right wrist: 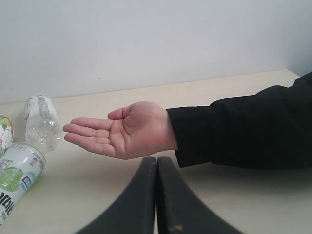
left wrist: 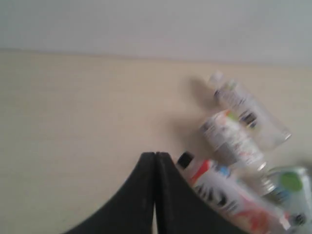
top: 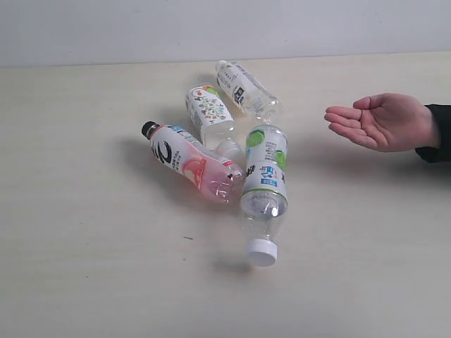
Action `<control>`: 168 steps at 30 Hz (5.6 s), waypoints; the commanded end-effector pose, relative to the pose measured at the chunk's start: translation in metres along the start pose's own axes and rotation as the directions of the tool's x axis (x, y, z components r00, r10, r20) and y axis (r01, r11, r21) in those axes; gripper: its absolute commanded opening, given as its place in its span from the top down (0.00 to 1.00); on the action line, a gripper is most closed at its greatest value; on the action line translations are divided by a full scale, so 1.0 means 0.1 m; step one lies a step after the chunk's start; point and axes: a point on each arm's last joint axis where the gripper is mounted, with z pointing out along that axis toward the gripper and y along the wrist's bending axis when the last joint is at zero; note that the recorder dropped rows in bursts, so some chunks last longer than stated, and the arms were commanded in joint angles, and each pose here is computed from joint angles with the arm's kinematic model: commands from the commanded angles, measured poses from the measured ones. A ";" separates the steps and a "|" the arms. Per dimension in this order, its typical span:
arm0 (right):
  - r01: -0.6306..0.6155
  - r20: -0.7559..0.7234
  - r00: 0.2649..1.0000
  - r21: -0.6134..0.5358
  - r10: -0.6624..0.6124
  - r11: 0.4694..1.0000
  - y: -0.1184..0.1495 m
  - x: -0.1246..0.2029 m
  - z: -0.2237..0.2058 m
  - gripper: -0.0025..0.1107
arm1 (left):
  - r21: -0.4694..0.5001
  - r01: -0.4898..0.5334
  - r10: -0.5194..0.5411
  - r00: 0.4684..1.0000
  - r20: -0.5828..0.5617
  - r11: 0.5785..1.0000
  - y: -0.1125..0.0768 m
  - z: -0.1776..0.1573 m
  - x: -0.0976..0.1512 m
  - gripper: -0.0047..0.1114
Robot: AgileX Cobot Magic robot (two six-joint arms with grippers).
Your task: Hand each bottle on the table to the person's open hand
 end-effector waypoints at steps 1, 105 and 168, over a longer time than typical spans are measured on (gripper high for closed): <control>0.004 0.009 1.000 -0.004 -0.004 1.000 0.00 0.00 0.00 0.98 | -0.126 -0.222 0.176 0.936 -0.304 0.967 0.20 0.38 -0.01 0.95; 0.004 0.009 1.000 -0.004 -0.004 1.000 0.00 0.00 0.00 0.98 | 0.625 -0.636 0.890 -0.373 0.264 -0.452 -1.45 2.78 1.48 0.31; 0.004 0.009 1.000 -0.004 -0.004 1.000 0.00 0.00 0.00 0.98 | 0.290 -0.822 0.783 0.270 -0.560 0.491 -2.04 1.48 1.11 0.96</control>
